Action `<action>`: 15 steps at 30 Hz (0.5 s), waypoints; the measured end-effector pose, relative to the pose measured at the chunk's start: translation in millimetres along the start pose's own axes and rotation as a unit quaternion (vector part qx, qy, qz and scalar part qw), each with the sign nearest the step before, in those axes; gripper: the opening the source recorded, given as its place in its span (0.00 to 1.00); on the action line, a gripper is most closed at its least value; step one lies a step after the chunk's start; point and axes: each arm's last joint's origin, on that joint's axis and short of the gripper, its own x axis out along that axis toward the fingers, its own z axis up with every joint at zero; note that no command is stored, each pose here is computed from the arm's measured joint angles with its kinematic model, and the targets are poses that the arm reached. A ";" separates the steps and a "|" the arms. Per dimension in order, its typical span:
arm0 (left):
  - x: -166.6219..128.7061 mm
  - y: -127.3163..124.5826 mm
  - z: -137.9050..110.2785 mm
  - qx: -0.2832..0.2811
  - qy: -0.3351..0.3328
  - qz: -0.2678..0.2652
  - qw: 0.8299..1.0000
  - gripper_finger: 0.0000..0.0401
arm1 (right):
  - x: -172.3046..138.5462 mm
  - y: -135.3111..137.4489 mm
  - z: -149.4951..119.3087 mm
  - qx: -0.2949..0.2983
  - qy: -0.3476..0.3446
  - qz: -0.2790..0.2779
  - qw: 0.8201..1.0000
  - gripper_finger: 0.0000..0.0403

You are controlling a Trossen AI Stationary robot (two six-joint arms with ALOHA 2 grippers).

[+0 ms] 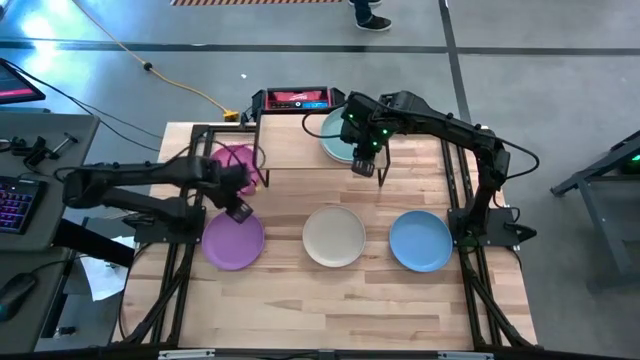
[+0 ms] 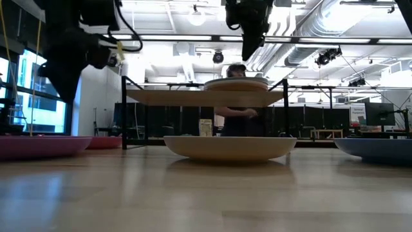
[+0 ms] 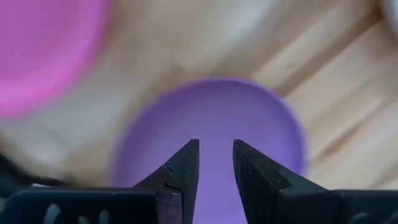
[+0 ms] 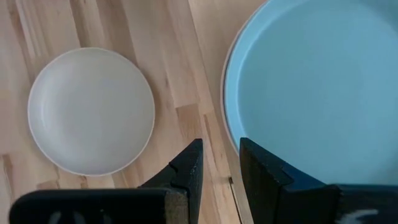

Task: Place and stack plates onto a shelf
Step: Put the purple plate on the shelf

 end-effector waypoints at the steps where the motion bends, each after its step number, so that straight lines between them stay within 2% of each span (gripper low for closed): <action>1: 2.2 -6.2 -1.7 -0.018 0.005 -0.010 1.000 0.22 | 0.0 0.0 -0.1 0.000 0.000 0.000 1.000 0.21; 8: 20.3 -48.6 -9.2 -0.129 0.005 -0.059 0.990 0.22 | 0.1 -0.1 -0.4 -0.013 0.002 0.000 1.000 0.21; 15: 43.9 -66.4 -18.2 -0.182 0.016 -0.011 0.983 0.22 | 0.2 -0.1 -0.7 -0.022 0.004 0.000 1.000 0.21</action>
